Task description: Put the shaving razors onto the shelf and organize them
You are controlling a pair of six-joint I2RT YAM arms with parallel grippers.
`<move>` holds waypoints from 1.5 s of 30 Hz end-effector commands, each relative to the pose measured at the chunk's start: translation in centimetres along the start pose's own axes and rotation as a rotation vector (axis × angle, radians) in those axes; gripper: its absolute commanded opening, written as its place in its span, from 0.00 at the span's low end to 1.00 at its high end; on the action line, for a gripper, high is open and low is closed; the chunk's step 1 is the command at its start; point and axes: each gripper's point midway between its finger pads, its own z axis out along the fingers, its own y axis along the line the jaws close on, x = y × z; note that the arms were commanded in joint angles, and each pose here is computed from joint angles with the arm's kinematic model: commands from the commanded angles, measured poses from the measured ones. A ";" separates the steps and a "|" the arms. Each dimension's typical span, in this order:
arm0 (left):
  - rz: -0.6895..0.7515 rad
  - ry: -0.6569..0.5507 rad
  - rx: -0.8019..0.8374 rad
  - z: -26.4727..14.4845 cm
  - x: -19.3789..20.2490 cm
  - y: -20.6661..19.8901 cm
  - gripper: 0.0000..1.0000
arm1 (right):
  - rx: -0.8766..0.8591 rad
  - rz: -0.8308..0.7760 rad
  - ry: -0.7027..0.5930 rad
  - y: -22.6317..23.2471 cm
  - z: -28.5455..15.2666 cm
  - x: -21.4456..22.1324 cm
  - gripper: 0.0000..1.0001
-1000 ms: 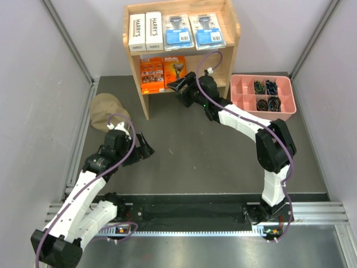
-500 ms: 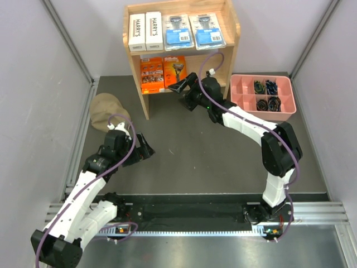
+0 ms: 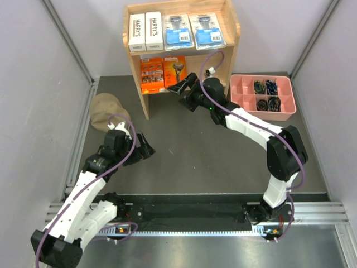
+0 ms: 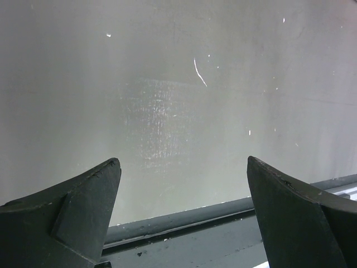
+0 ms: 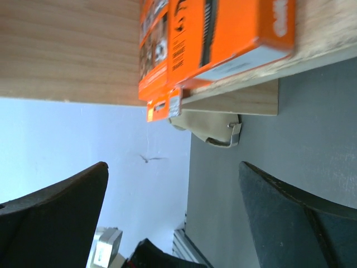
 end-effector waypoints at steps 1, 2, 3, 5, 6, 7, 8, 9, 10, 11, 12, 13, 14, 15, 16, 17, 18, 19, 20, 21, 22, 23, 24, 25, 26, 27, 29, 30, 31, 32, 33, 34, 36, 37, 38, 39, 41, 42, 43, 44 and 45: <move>0.032 -0.058 0.050 -0.2 -2.1 -1.6 0.99 | -0.089 -0.130 0.004 5.1 -3.1 1.0 0.99; 0.033 -0.055 0.049 -0.1 -2.1 -1.7 0.99 | -0.060 -0.148 0.020 4.7 -3.4 1.5 0.99; 0.036 -0.059 0.056 -0.1 -2.4 -1.9 0.99 | -0.047 -0.189 0.023 4.5 -3.7 1.8 0.99; 0.041 -0.062 0.057 -0.1 -2.6 -2.1 0.99 | -0.027 -0.236 0.022 4.8 -4.8 2.5 0.99; 0.043 -0.067 0.061 -0.1 -2.8 -2.3 0.99 | 0.014 -0.277 0.035 4.0 -5.4 2.9 0.99; 0.050 -0.072 0.064 -0.1 -3.0 -2.4 0.99 | 0.050 -0.299 0.032 3.3 -5.8 3.3 0.99; 0.052 -0.073 0.053 0.0 -3.2 -2.3 0.99 | 0.047 -0.321 0.021 4.0 -6.8 3.3 0.99; 0.052 -0.081 0.052 -0.1 -3.5 -2.4 0.99 | 0.096 -0.355 0.037 2.8 -7.5 3.7 0.99; 0.059 -0.086 0.048 -0.1 -3.7 -2.4 0.99 | 0.140 -0.374 0.022 1.7 -7.9 3.6 0.99; 0.063 -0.082 0.038 0.1 -3.8 -2.3 0.99 | 0.142 -0.394 0.014 2.1 -9.1 3.7 0.99; 0.068 -0.091 0.035 0.0 -4.1 -2.4 0.99 | 0.195 -0.425 0.029 0.7 -9.9 4.0 0.99; 0.076 -0.088 0.029 0.0 -4.2 -2.3 0.99 | 0.238 -0.444 0.014 -0.3 -10.6 3.7 0.99; 0.081 -0.088 0.027 0.1 -4.5 -2.5 0.99 | 0.268 -0.464 0.015 -1.0 -11.3 3.7 0.99; 0.085 -0.090 0.022 0.1 -4.7 -2.5 0.99 | 0.277 -0.491 0.000 -0.9 -12.6 3.3 0.99; 0.092 -0.087 0.018 0.2 -4.7 -2.5 0.99 | 0.352 -0.510 0.002 -2.9 -13.7 3.1 0.99; 0.098 -0.084 0.016 0.3 -4.9 -2.6 0.99 | 0.382 -0.525 -0.002 -3.6 -14.5 3.0 0.99; 0.101 -0.083 0.012 0.3 -5.0 -2.6 0.99 | 0.386 -0.541 -0.023 -3.4 -15.9 2.5 0.99; 0.103 -0.089 0.006 0.4 -5.2 -2.5 0.99 | 0.464 -0.563 -0.019 -5.5 -17.1 2.4 0.99; 0.103 -0.092 0.000 0.4 -5.5 -2.6 0.99 | 0.486 -0.576 -0.024 -6.0 -18.1 2.2 0.99; 0.101 -0.093 -0.007 0.5 -5.5 -2.5 0.99 | 0.528 -0.589 -0.019 -7.1 -19.1 2.1 0.99; 0.102 -0.096 -0.012 0.5 -5.7 -2.4 0.99 | 0.543 -0.601 -0.043 -7.0 -20.3 1.6 0.99; 0.104 -0.097 -0.013 0.6 -5.8 -2.5 0.99 | 0.582 -0.611 -0.023 -8.0 -21.4 1.8 0.99; 0.107 -0.099 -0.014 0.6 -5.9 -2.5 0.99 | 0.600 -0.622 -0.019 -8.4 -22.1 1.8 0.99; 0.108 -0.100 -0.017 0.7 -6.0 -2.5 0.99 | 0.612 -0.626 -0.030 -8.8 -23.1 1.6 0.99; 0.111 -0.098 -0.021 0.8 -6.0 -2.5 0.99 | 0.645 -0.634 -0.013 -9.7 -24.0 1.8 0.99; 0.112 -0.096 -0.024 0.8 -6.0 -2.4 0.99 | 0.652 -0.634 -0.016 -9.9 -24.6 1.8 0.99; 0.114 -0.089 -0.032 1.0 -6.0 -2.3 0.99 | 0.676 -0.632 -0.031 -11.1 -26.3 1.8 0.99; 0.113 -0.086 -0.036 1.1 -5.9 -2.2 0.99 | 0.708 -0.625 -0.016 -12.5 -27.1 2.2 0.99; 0.114 -0.084 -0.041 1.2 -5.9 -2.1 0.99 | 0.720 -0.613 -0.023 -13.0 -27.7 2.1 0.99; 0.113 -0.079 -0.043 1.3 -5.8 -2.1 0.99 | 0.708 -0.602 -0.037 -13.0 -28.4 2.0 0.99; 0.113 -0.077 -0.044 1.3 -5.8 -2.0 0.99 | 0.735 -0.590 -0.024 -14.3 -29.0 2.4 0.99; 0.113 -0.078 -0.046 1.4 -5.8 -2.0 0.99 | 0.750 -0.574 -0.034 -14.8 -29.5 2.1 0.99; 0.116 -0.079 -0.045 1.4 -5.8 -2.0 0.99 | 0.763 -0.548 -0.022 -16.1 -30.5 2.5 0.99; 0.118 -0.076 -0.047 1.4 -5.8 -2.0 0.99 | 0.773 -0.526 -0.030 -16.6 -30.7 2.3 0.99; 0.119 -0.078 -0.044 1.4 -5.9 -2.1 0.99 | 0.768 -0.504 -0.038 -16.8 -31.0 2.2 0.99; 0.122 -0.078 -0.046 1.4 -5.9 -2.0 0.99 | 0.766 -0.484 -0.014 -17.4 -31.1 2.8 0.99; 0.122 -0.080 -0.046 1.3 -6.0 -2.0 0.99 | 0.747 -0.439 -0.028 -17.6 -31.0 2.5 0.99; 0.124 -0.079 -0.049 1.3 -5.9 -2.0 0.99 | 0.726 -0.425 -0.019 -17.5 -30.9 2.8 0.99; 0.124 -0.080 -0.047 1.3 -5.9 -2.0 0.99 | 0.719 -0.419 -0.022 -17.5 -30.8 2.8 0.99; 0.126 -0.083 -0.046 1.3 -6.0 -2.0 0.99 | 0.719 -0.411 -0.022 -17.6 -30.7 2.8 0.99; 0.124 -0.084 -0.047 1.2 -6.0 -2.0 0.99 | 0.716 -0.409 -0.017 -17.5 -30.6 2.8 0.99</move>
